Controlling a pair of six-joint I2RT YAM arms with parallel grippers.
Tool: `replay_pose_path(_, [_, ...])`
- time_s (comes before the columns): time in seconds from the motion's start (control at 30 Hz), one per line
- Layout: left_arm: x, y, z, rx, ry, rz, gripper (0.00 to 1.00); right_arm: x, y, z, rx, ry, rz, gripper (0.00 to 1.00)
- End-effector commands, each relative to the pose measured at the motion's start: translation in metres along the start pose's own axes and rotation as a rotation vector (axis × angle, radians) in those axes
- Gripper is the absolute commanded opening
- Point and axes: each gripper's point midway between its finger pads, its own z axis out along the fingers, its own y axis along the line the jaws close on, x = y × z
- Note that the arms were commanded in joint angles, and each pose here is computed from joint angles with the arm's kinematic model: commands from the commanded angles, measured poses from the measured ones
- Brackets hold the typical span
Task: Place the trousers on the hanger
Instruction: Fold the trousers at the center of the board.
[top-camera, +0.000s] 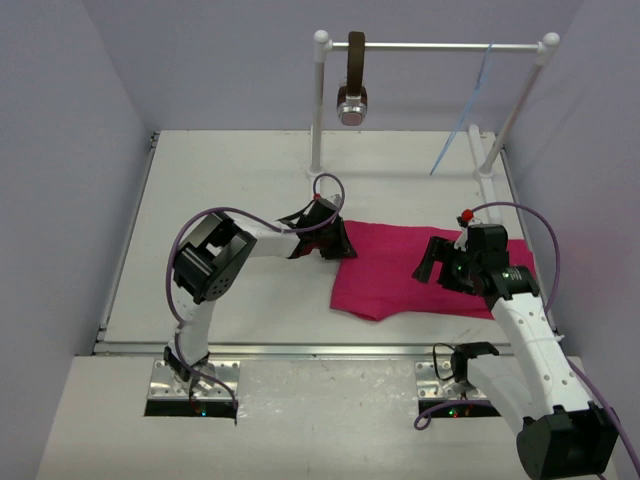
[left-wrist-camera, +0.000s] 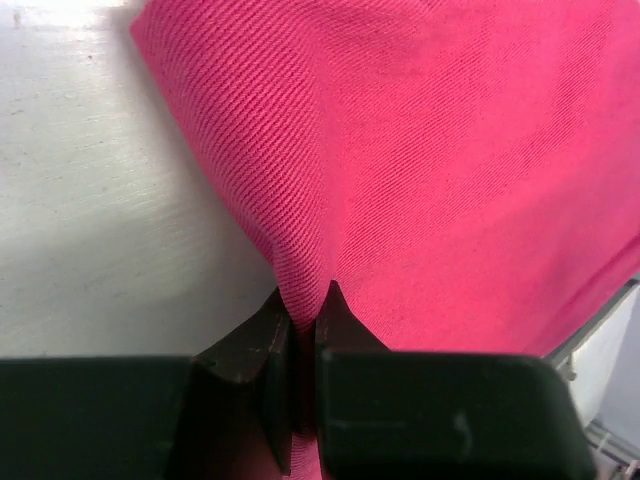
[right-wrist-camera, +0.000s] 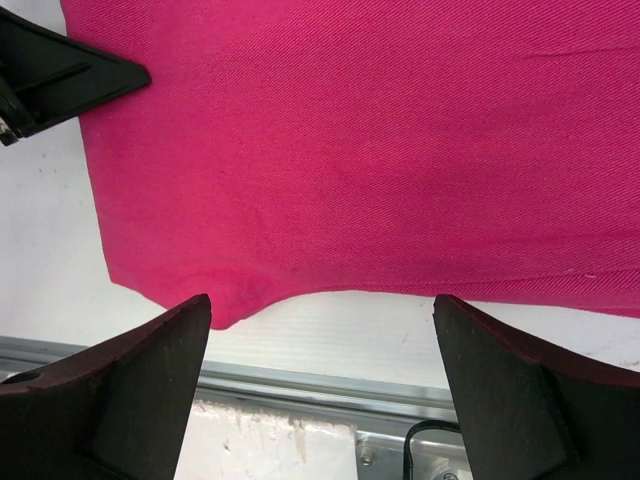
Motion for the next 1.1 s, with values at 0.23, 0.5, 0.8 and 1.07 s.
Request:
replay_pose_path(0.23, [-0.052,0.155,-0.168,-0.7,-0.353,-0.178,0.0,0.005,0.012,0.039,-0.024,0.072,-0.032,0.9])
replay_pose_path(0.5, [-0.057,0.188,-0.222,-0.843,-0.352,-0.117,0.02,-0.03,0.04,0.045,-0.07,-0.014,-0.075,0.91])
replay_pose_path(0.8, [-0.065,0.191,-0.219,-0.85,-0.319,-0.102,0.84,-0.065,0.06,0.091,-0.073,0.06,-0.112,0.81])
replay_pose_path(1.07, [-0.069,0.173,-0.24,-0.789,-0.368,-0.11,1.0,-0.066,0.049,0.136,-0.001,0.158,-0.138,0.74])
